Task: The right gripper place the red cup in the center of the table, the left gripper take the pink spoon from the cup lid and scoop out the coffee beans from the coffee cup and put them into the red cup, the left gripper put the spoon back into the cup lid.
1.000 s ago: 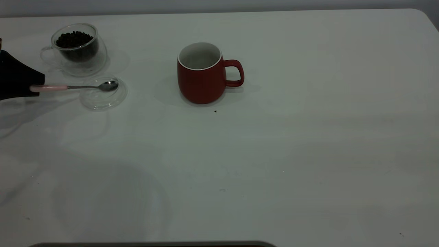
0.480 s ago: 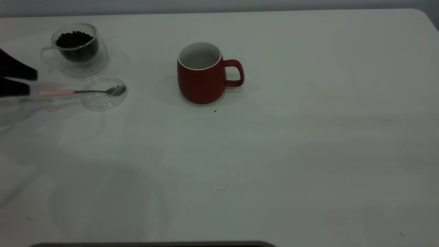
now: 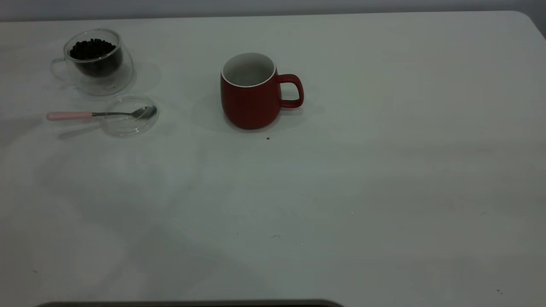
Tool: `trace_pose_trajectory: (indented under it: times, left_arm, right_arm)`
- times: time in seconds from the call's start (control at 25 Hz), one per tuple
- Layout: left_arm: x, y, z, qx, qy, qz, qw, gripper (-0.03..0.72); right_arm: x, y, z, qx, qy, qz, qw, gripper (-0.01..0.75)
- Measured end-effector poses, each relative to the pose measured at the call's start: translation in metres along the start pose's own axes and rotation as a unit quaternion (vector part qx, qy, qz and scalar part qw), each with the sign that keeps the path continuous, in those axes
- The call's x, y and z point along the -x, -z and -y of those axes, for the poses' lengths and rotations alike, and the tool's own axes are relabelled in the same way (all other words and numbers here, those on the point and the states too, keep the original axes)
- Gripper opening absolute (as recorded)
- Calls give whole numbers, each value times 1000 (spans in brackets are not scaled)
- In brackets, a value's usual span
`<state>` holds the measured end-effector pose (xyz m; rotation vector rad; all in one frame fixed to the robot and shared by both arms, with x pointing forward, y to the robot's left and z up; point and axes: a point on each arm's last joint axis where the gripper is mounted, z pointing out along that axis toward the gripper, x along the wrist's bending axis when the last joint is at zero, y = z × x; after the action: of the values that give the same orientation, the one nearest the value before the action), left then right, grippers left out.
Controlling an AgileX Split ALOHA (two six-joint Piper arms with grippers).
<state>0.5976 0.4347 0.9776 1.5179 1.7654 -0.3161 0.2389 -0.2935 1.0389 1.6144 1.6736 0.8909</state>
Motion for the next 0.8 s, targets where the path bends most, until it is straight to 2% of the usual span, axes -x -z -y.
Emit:
trace_pose_trajectory:
  times: [0.16, 0.28, 0.4, 0.64, 0.8]
  left_arm:
    - [50, 33, 28, -65, 3, -83, 994, 418]
    - [85, 45, 56, -77, 1, -134, 988, 396]
    - [117, 52, 92, -88, -41, -167, 981, 393]
    - [145, 61, 166, -89, -107, -216, 966, 399]
    - [146, 61, 216, -87, -124, -245, 958, 452]
  right_arm:
    - [0, 0, 0, 0, 0, 0, 1000, 531]
    - [0, 0, 0, 0, 0, 0, 1000, 531]
    - [0, 0, 0, 0, 0, 0, 1000, 531]
    - [0, 0, 0, 0, 0, 0, 1000, 531]
    - [0, 0, 0, 0, 0, 0, 1000, 531]
